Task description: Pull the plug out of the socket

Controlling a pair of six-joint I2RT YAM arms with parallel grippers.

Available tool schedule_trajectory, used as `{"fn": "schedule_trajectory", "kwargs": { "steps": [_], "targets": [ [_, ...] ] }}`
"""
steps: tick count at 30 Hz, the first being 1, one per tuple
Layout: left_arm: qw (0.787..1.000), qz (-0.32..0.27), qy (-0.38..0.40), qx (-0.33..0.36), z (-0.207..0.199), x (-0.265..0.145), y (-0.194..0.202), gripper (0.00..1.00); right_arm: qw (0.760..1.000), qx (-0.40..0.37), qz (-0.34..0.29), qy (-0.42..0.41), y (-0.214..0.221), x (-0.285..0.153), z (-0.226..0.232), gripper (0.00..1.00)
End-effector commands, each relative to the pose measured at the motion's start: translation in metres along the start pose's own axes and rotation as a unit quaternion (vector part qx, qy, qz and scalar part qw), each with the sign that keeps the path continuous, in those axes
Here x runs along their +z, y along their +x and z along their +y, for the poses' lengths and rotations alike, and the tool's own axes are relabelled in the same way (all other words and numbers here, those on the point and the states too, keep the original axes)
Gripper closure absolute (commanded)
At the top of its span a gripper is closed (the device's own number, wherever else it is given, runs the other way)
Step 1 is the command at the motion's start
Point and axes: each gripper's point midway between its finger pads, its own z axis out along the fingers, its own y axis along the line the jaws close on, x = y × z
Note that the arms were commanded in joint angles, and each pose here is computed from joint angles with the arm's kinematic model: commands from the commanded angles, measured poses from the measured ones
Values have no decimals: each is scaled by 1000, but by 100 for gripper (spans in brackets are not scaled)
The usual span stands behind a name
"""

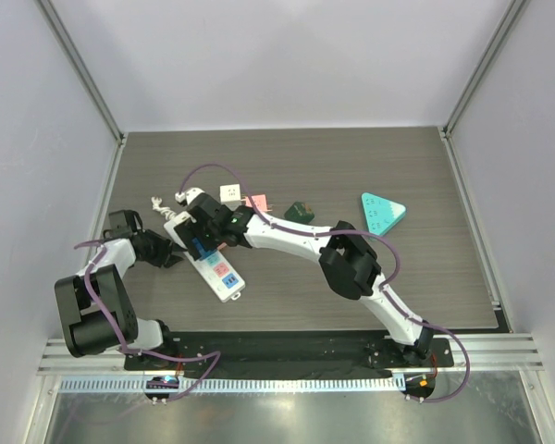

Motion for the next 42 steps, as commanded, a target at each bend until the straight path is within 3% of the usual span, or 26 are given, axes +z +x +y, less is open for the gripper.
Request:
{"fn": "schedule_trajectory", "kwargs": {
  "steps": [1, 13, 18, 19, 20, 25, 26, 28, 33, 36, 40, 42],
  "targets": [
    [1000, 8, -25, -1, 19, 8, 6, 69, 999, -7, -31, 7, -25, -5, 5, 10],
    [999, 5, -40, -5, 28, 8, 9, 69, 999, -11, -26, 16, -22, 11, 8, 16],
    [999, 8, -45, -5, 31, 8, 11, 69, 1000, -9, -21, 22, -19, 13, 6, 25],
    [999, 9, -45, -7, 32, 8, 11, 69, 1000, -7, -21, 22, -19, 14, 7, 30],
    [999, 11, -48, -8, 33, 8, 13, 69, 1000, -5, -17, 23, -17, 15, 6, 42],
    [999, 9, -49, -10, 36, 6, 16, 69, 1000, 8, -25, 7, -26, 11, 16, 68],
    [999, 8, -51, -11, 37, 7, 16, 69, 1000, 11, -27, 2, -28, 10, 18, 82],
    [998, 9, -54, -11, 39, 7, 17, 69, 999, 20, -29, -8, -32, 7, 23, 99],
    [998, 6, -68, -13, 46, 9, 17, 69, 996, 57, -54, -51, -52, -10, 36, 99],
    [997, 9, -72, -14, 48, 10, 21, 69, 984, 99, -74, -127, -69, -26, 55, 99],
    [997, 7, -70, -11, 47, 9, 21, 69, 984, 99, -81, -123, -72, -28, 56, 99],
    [998, 7, -69, -9, 45, 8, 21, 69, 990, 81, -82, -83, -66, -23, 45, 99]
  ]
}}
